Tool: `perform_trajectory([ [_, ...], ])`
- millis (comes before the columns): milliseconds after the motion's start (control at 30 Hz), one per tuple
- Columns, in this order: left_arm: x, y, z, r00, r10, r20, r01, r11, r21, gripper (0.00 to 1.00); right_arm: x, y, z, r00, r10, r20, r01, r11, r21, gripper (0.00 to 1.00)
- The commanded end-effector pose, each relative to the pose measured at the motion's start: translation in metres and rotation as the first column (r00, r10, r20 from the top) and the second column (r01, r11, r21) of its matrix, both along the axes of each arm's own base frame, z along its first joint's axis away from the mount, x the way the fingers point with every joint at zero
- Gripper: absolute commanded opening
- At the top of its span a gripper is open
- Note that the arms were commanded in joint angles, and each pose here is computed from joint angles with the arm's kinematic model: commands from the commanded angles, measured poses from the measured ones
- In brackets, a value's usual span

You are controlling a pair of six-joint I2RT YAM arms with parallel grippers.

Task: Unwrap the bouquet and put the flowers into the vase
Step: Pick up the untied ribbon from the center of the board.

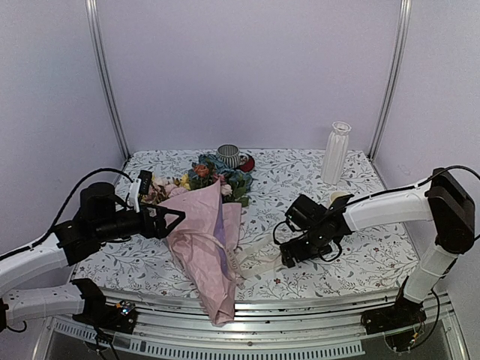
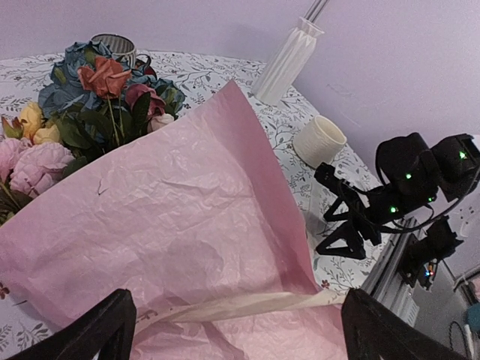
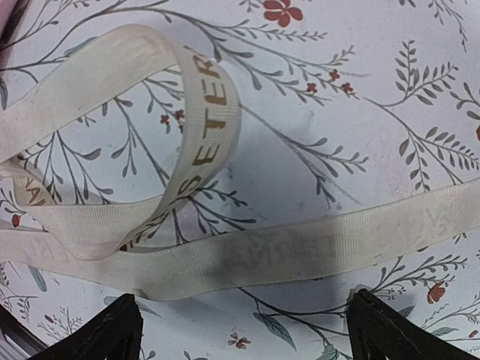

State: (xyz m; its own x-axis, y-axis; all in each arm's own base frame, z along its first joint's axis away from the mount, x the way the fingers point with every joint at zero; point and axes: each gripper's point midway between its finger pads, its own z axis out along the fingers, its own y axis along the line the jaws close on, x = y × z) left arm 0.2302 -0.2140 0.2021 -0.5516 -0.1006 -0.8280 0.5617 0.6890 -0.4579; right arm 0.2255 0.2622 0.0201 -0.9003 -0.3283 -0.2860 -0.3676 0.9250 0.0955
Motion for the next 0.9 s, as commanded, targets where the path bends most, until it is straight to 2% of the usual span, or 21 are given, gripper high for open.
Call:
perform_trajectory([
  [0,-0.002,-0.003,0.007,1.0,-0.011,0.012,0.011,1.0,0.0,0.98,0.002,0.012,0.019,0.997,0.067,0.05,-0.068,0.997,0.022,0.96],
  [167,-0.002,-0.003,0.008,1.0,-0.009,0.014,0.009,1.0,0.0,0.98,-0.001,0.024,0.023,0.991,0.121,0.061,-0.121,0.993,0.009,0.91],
  [300,-0.002,-0.003,0.007,1.0,-0.009,0.013,0.009,1.0,-0.001,0.98,-0.001,0.028,0.014,0.989,0.136,0.051,-0.134,0.99,-0.031,0.88],
  [633,-0.002,-0.003,0.008,1.0,-0.009,0.016,0.009,1.0,0.0,0.98,-0.002,0.036,0.0,0.988,0.153,0.024,-0.152,0.988,-0.039,0.77],
  [867,-0.001,-0.004,0.009,1.0,-0.008,0.017,0.008,1.0,0.002,0.97,-0.007,0.039,-0.013,0.985,0.172,0.008,-0.171,0.983,-0.071,0.75],
])
